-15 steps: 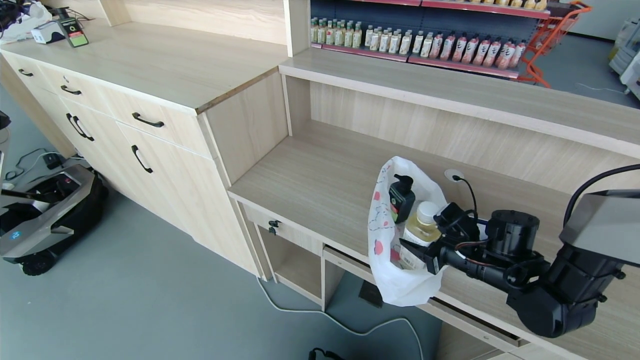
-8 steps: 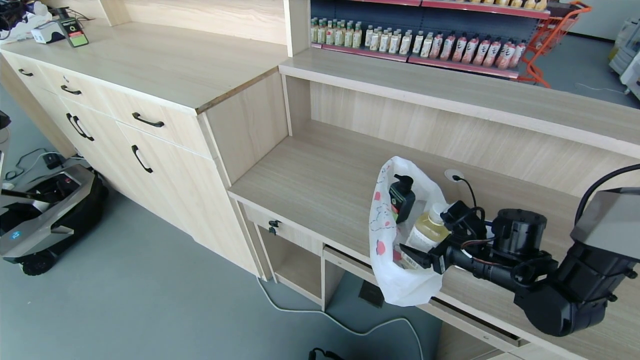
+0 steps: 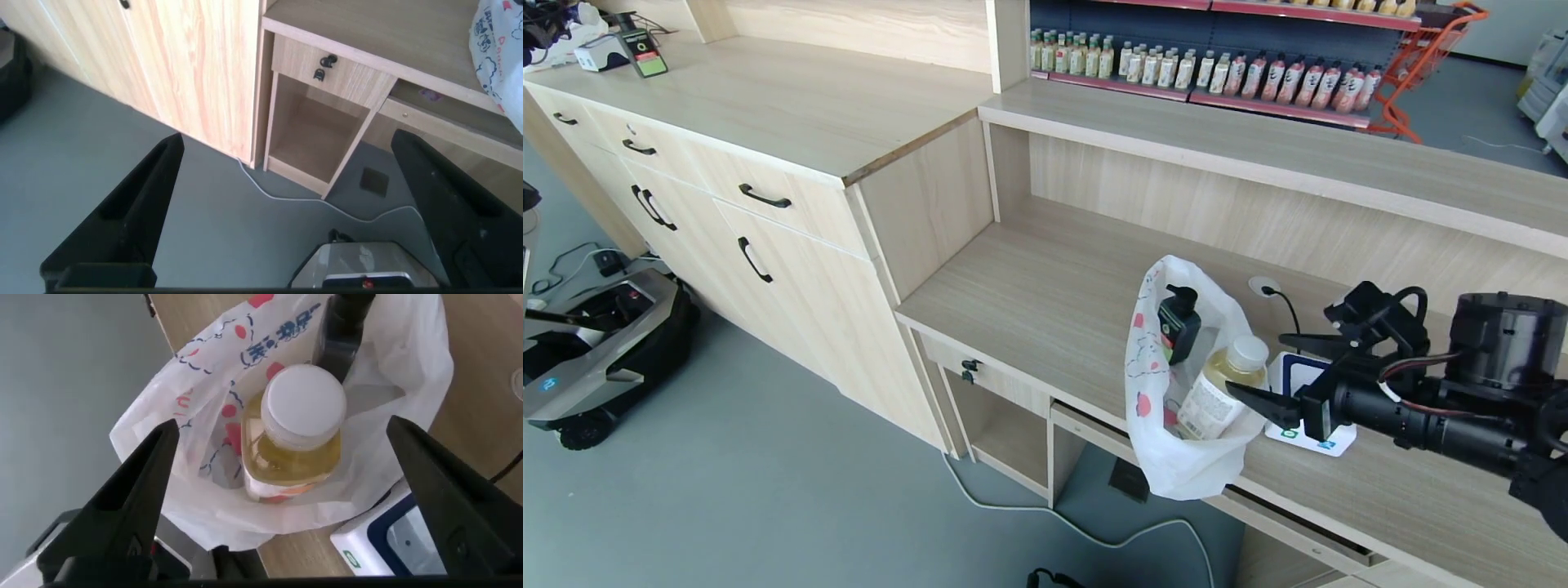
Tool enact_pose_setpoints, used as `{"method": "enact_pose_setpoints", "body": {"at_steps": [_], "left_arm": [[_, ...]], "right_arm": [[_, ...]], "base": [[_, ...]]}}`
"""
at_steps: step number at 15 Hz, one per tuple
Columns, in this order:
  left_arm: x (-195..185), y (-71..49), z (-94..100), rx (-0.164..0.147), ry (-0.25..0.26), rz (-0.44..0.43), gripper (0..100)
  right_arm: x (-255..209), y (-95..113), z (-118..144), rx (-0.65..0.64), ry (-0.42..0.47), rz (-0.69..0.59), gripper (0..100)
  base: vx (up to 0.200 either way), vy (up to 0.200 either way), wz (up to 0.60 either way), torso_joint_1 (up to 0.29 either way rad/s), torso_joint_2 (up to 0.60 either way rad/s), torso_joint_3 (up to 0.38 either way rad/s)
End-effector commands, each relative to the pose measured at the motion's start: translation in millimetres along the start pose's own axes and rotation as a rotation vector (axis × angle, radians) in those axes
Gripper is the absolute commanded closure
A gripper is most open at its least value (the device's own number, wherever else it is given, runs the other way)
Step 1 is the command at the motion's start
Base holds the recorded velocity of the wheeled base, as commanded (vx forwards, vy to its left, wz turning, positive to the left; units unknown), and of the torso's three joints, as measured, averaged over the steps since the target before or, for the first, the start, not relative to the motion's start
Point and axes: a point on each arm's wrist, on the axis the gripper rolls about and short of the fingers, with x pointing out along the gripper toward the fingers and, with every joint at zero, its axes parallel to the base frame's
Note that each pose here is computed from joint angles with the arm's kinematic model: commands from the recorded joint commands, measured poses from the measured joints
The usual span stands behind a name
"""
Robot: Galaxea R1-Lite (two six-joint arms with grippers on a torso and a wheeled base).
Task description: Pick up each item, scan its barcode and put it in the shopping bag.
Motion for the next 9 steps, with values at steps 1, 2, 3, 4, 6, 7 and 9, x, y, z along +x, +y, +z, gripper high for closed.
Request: {"method": "enact_pose_setpoints", "body": {"at_steps": [1, 2, 3, 4, 6, 7, 9], "left_arm": [[0.0, 0.0, 0.0, -0.001, 0.000, 0.000, 0], [0.0, 0.0, 0.0, -0.001, 0.000, 0.000, 0], [0.0, 0.0, 0.0, 0.001, 0.000, 0.000, 0], [0.0, 0.0, 0.0, -0.001, 0.000, 0.000, 0], [0.0, 0.0, 0.0, -0.001, 0.000, 0.000, 0], [0.0, 0.0, 0.0, -0.001, 0.000, 0.000, 0], [0.0, 0.0, 0.0, -0.001, 0.000, 0.000, 0]], "right_arm": [[-67.2, 3.4, 35.0, -0.042, -0.098, -0.095, 0], [-72.5, 2.3, 36.1, -0.044, -0.101, -0.123, 0], [-77.5, 1.5, 33.0, -0.057, -0.075, -0.193, 0], [-77.7, -1.0, 32.9, -0.095, -0.038, -0.293, 0], [-78.8, -5.1, 36.8, -0.094, -0.007, -0.435, 0], [-80.0, -6.3, 39.8, -0.090, -0.012, -0.463, 0], [-81.8, -7.5, 42.1, -0.072, -0.020, -0.489, 0]], "base": [[0.000, 0.000, 0.00, 0.000, 0.00, 0.000], [0.000, 0.000, 0.00, 0.000, 0.00, 0.000], [0.000, 0.000, 0.00, 0.000, 0.00, 0.000], [0.000, 0.000, -0.60, 0.007, 0.00, 0.002], [0.000, 0.000, -0.60, 0.000, 0.00, -0.002], [0.000, 0.000, -0.60, 0.002, 0.00, 0.002], [0.000, 0.000, -0.60, 0.005, 0.00, 0.000]]}}
